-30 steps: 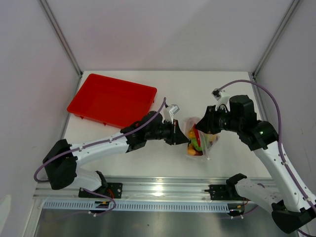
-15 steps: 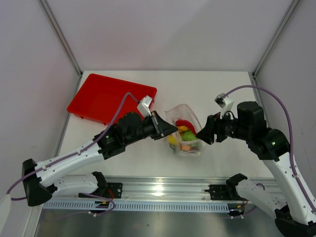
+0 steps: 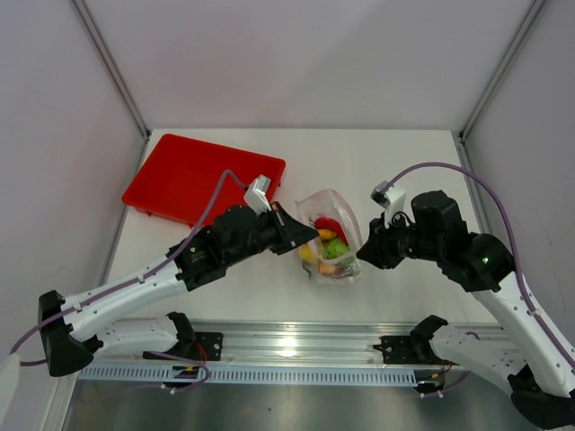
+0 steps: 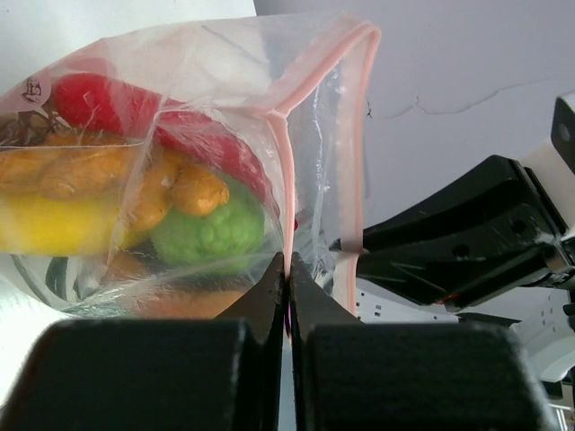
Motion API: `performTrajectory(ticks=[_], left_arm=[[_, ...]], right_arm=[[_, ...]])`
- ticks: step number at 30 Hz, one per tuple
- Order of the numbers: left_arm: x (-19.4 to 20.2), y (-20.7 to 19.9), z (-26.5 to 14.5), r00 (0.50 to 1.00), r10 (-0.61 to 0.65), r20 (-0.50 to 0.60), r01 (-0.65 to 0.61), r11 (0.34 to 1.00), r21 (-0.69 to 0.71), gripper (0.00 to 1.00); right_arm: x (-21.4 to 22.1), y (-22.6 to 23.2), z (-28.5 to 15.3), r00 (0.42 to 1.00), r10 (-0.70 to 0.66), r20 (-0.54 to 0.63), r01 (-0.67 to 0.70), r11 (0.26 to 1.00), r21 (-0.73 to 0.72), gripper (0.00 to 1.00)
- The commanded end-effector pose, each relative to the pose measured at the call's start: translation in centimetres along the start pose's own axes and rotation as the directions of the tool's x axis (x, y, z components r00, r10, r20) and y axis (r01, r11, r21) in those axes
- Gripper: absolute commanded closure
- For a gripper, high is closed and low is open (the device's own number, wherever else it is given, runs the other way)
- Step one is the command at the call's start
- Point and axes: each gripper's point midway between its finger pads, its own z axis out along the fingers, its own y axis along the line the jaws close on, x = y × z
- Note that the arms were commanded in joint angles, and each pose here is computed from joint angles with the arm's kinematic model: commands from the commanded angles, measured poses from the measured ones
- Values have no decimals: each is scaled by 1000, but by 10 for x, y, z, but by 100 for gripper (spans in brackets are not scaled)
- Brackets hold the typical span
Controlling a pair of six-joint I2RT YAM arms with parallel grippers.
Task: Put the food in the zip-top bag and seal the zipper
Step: Zip the zipper food storage bag at the center of the board.
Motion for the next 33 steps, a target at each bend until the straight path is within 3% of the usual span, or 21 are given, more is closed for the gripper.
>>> performTrajectory(ticks=[1,3,6,9,10,13,14,17,19,22,23,25,26,28,29,30,31,33], left_arm=[[-14,-24,-7,999,-12,44,10,998,60,100],[-16,-22,-11,999,-5,54,2,999,52,99],[-19,-19,-14,998,5,66,-8,999,39,99],[-20,-19,-14,998,6,66,-8,999,39,100],[-19,-18,-13,998,7,64,-10,999,36,100],[-17,-21,-13,998,21,51,-24,998,51,99],[-16,-23,-14,999,33,43,-36,997,65,99],[-18,-34,-21,981,181,62,-188,973,134,99],[-24,-35,-27,963,253,97,-264,955,135,93],[-42,-44,-43,897,398,191,-425,896,132,72],[-48,-49,-50,848,478,228,-514,848,134,63],[-57,-74,-64,787,545,290,-603,778,176,55],[-60,-78,-67,723,614,316,-680,714,168,46],[-66,-110,-84,655,647,391,-750,619,232,36],[-69,-119,-90,589,683,432,-804,548,230,25],[-67,-126,-92,554,700,451,-831,501,243,20],[-65,-145,-104,484,719,498,-875,396,278,11],[-55,-154,-100,415,753,511,-905,286,314,4]], right_arm=[[-7,-18,4,1000,-17,20,15,995,96,81],[-7,-19,4,1000,-22,20,20,994,105,81],[-5,-14,6,999,-32,13,30,997,77,68],[-2,-18,8,999,-37,5,37,994,99,67],[-1,-19,9,999,-40,0,40,993,107,68],[-3,-22,10,999,-49,-7,49,990,132,86],[-4,-22,11,999,-53,-11,54,989,137,100],[-17,-19,7,997,-75,-1,74,987,140,100],[-31,-11,2,995,-95,14,93,988,122,100],[-47,0,-1,989,-145,18,143,986,84,100],[-50,1,0,988,-153,13,151,984,90,100],[-63,10,-3,980,-199,11,198,978,70,100],[-68,16,-5,977,-214,18,213,976,49,100],[-83,31,-13,962,-268,58,268,963,8,100],[-88,35,-16,957,-283,72,284,959,-5,100],[-91,40,-19,947,-310,83,313,950,-21,100],[-98,46,-25,939,-326,111,332,943,-37,100],[-101,51,-28,931,-343,126,352,934,-53,100]])
